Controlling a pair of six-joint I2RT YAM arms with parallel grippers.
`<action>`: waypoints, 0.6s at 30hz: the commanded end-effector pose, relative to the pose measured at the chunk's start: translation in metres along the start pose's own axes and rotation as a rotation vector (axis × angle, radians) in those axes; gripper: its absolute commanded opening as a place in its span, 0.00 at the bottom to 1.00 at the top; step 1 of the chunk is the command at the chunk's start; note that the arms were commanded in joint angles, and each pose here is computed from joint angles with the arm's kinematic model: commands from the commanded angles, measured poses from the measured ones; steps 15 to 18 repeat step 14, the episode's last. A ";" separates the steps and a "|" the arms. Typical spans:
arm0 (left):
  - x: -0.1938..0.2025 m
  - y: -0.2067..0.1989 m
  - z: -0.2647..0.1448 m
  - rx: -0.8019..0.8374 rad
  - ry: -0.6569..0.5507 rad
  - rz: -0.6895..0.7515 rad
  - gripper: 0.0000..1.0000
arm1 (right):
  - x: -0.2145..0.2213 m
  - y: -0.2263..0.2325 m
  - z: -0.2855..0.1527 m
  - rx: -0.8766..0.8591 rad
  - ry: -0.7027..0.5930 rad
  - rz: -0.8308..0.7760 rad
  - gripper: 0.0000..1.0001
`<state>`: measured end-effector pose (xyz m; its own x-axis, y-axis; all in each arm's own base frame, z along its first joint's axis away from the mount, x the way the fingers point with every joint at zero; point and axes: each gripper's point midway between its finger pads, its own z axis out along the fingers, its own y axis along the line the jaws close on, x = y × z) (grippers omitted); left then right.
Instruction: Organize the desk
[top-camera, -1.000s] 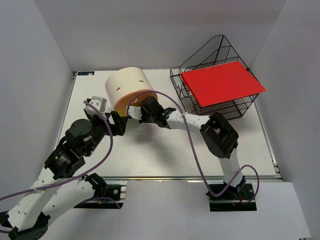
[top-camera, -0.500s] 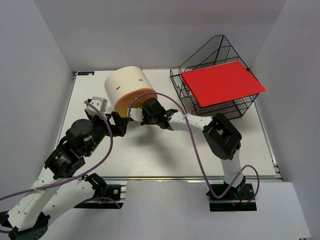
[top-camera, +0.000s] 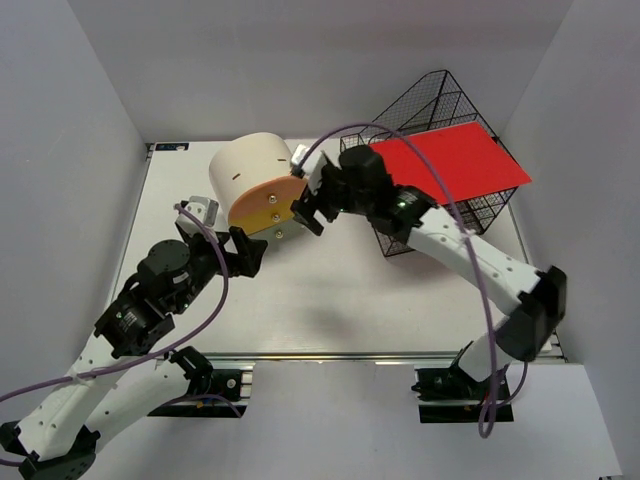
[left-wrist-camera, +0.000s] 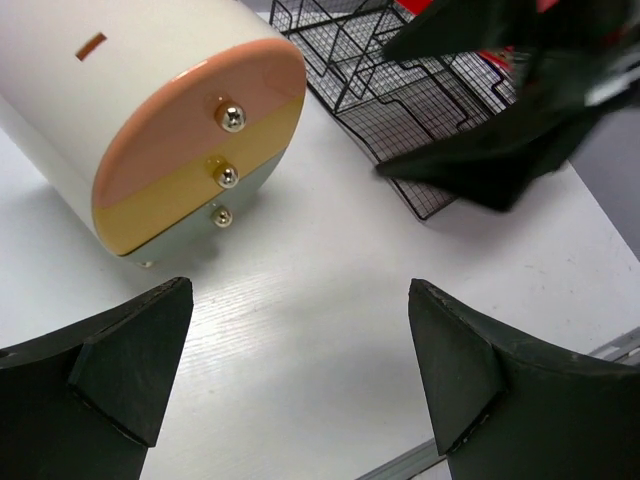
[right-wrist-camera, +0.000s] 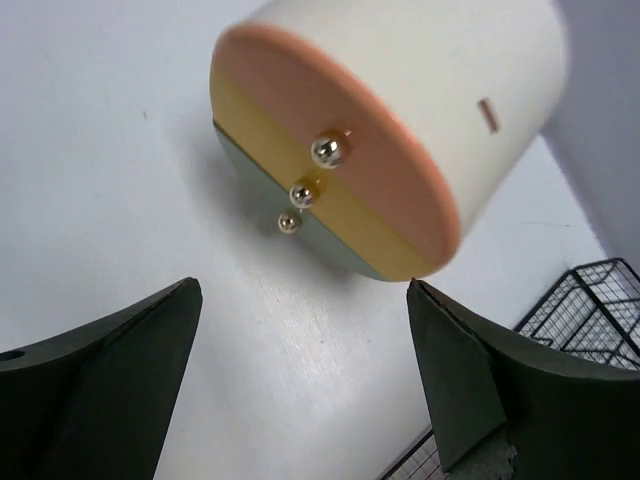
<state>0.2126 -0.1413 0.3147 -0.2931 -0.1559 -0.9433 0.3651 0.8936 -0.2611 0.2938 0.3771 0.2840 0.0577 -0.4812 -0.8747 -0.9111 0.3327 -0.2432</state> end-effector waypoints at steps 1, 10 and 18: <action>0.000 -0.007 -0.001 0.037 -0.010 -0.037 0.98 | -0.037 -0.001 -0.051 0.055 -0.072 0.144 0.89; 0.011 -0.016 0.009 0.078 0.034 -0.033 0.98 | -0.071 -0.017 -0.154 0.272 -0.277 0.202 0.89; 0.013 -0.021 0.011 0.098 0.050 -0.042 0.98 | -0.065 -0.027 -0.161 0.332 -0.283 0.164 0.89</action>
